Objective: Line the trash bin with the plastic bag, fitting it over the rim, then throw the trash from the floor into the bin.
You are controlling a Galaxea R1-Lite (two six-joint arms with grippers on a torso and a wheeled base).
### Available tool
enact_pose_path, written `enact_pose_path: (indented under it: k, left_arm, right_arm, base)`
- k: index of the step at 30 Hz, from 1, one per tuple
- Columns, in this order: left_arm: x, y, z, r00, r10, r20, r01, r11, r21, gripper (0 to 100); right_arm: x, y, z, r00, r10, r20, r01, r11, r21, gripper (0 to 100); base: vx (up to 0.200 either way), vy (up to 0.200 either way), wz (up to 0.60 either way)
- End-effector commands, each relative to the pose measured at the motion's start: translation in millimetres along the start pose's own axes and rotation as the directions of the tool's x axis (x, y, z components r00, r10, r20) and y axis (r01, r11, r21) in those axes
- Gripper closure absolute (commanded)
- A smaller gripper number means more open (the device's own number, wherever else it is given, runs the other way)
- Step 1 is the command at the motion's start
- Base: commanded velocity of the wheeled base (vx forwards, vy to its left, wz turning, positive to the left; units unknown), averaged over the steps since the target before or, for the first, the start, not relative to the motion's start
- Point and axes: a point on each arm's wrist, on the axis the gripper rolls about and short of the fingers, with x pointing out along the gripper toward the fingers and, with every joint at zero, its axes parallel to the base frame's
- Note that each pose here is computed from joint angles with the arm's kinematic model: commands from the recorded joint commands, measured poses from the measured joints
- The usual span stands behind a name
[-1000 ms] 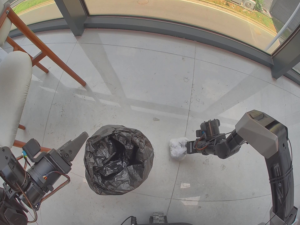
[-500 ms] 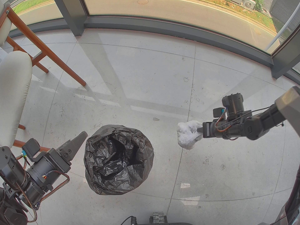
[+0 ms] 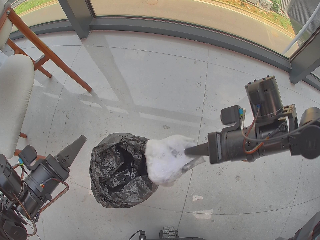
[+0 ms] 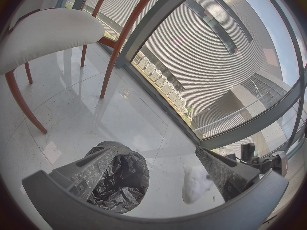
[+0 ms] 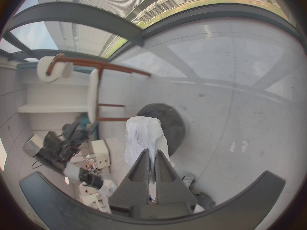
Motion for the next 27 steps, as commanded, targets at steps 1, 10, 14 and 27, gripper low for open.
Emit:
enact_pose_path:
  k: [1,10,14,27]
  left_arm:
    - [-8,7,11,0.997,0.031,0.072,-0.031,1.000,-0.002,0]
    - [-12,5,15,0.992,0.053,0.113,-0.056,0.998,0.016,0]
    - [-12,5,15,0.992,0.056,0.115,-0.058,0.998,0.016,0]
    - [-12,6,15,0.992,0.053,0.113,-0.055,0.998,0.010,0]
  right_arm:
    - [25,30,-19,0.996,0.047,-0.071,-0.050,0.997,-0.053,100]
    - [66,36,-26,0.992,0.061,-0.106,-0.069,0.995,-0.072,100]
    - [79,31,-23,0.993,0.050,-0.108,-0.058,0.996,-0.066,100]
    - [86,-1,-20,0.996,-0.044,-0.075,0.037,0.995,-0.089,100]
  base:
    - [0.000,0.000,0.00]
    - [0.000,0.156,0.00]
    - [0.000,0.200,0.00]
    - [0.000,0.062,0.00]
